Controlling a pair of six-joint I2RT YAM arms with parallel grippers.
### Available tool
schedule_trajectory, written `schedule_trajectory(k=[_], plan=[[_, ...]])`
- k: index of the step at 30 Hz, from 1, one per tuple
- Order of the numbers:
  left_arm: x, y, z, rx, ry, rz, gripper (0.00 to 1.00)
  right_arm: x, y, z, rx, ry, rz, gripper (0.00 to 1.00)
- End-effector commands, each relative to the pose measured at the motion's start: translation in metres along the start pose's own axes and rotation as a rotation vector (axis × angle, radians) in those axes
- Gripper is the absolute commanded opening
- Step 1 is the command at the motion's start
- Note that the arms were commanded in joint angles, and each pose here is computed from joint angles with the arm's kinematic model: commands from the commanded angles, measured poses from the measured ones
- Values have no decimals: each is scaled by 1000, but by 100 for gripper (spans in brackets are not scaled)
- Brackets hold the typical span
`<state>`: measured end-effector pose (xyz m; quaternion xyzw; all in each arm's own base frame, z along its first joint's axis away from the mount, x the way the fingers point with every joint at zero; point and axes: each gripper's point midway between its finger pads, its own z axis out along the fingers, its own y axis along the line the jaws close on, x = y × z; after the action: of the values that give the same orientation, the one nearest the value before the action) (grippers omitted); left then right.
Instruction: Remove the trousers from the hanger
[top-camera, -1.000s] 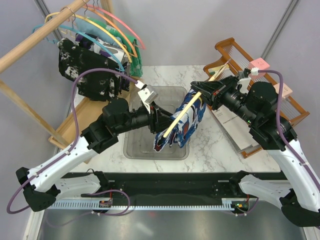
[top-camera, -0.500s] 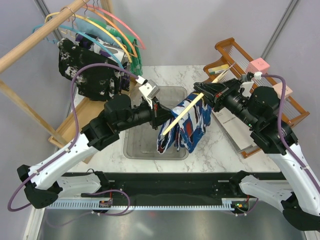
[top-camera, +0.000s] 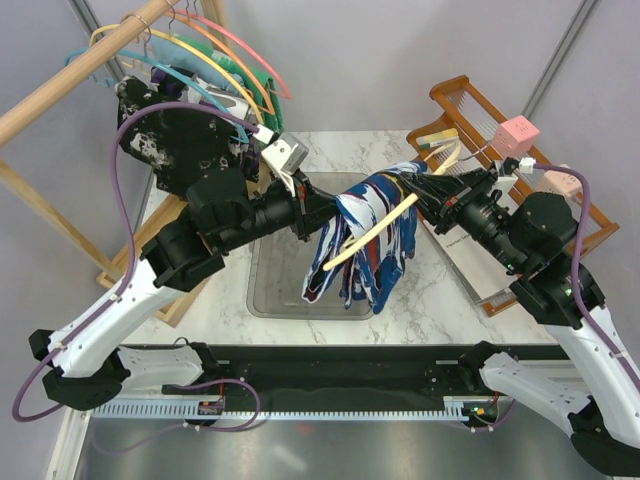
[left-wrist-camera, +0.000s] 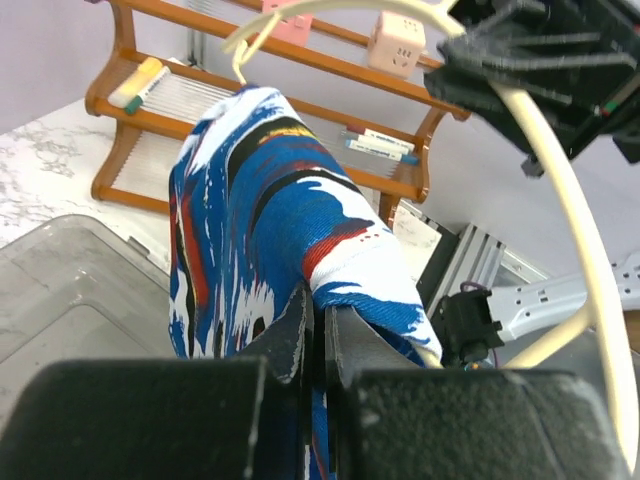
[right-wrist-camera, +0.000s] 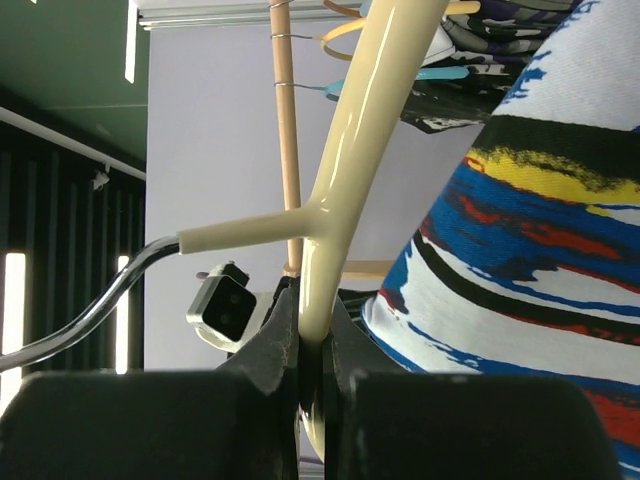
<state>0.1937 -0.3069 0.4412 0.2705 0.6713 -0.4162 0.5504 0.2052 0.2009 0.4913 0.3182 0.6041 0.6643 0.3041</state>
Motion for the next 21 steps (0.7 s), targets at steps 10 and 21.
schedule_trajectory(k=[10, 21], plan=[[-179, -8, -43, -102, -472, 116, 2, 25, -30, -15, 24, 147, -58, 0], [-243, -25, -72, -91, -639, 158, 2, 30, -80, -11, 108, 198, -52, 0]])
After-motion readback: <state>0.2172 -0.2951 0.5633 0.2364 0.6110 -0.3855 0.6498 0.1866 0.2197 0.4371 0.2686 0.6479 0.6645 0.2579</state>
